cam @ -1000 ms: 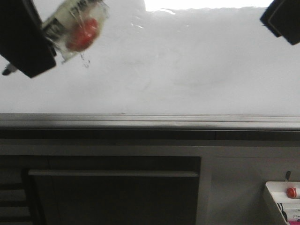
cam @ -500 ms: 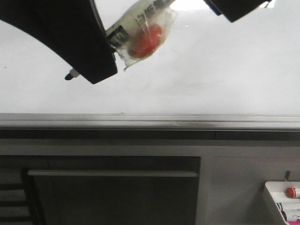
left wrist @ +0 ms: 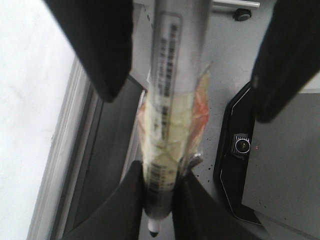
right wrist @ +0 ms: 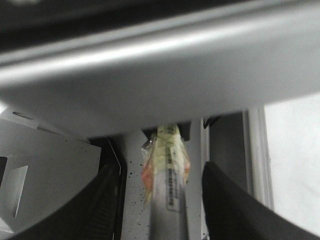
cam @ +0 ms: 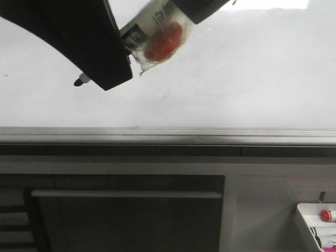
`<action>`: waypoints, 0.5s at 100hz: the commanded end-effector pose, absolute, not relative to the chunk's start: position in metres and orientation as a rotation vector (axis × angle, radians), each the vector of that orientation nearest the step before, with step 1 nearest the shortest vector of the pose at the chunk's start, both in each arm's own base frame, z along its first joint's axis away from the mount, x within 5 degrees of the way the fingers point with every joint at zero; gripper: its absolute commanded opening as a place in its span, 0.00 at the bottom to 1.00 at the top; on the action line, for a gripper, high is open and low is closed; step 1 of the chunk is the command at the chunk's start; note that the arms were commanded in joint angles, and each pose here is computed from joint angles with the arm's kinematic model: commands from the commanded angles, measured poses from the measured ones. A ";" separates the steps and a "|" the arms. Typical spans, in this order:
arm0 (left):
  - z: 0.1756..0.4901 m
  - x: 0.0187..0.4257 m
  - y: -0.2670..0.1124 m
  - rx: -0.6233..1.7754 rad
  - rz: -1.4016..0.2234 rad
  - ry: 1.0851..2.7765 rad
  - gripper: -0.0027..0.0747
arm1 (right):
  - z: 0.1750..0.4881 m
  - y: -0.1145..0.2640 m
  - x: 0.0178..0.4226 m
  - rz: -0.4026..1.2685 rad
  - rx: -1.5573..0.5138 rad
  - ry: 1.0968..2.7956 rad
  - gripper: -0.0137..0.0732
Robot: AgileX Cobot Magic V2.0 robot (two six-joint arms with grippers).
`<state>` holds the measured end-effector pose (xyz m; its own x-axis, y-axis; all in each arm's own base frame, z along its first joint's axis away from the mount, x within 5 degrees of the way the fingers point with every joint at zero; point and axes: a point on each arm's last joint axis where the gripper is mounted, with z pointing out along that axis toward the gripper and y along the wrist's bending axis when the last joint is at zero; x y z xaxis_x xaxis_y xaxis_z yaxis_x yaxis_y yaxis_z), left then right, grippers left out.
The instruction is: Write number 2 on whiteboard
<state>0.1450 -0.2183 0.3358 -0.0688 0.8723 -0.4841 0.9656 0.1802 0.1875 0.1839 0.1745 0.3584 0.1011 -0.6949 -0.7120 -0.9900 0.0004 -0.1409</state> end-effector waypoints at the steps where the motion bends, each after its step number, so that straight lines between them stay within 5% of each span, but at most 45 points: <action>1: 0.354 0.143 -0.219 1.670 -0.280 1.890 0.01 | 0.377 0.175 0.181 0.592 -1.706 1.582 0.55; 28: 0.354 0.143 -0.219 1.672 -0.268 1.887 0.01 | 0.377 0.175 0.181 0.589 -1.710 1.583 0.37; 50: 0.354 0.144 -0.219 1.673 -0.260 1.885 0.01 | 0.375 0.173 0.182 0.552 -1.733 1.591 0.34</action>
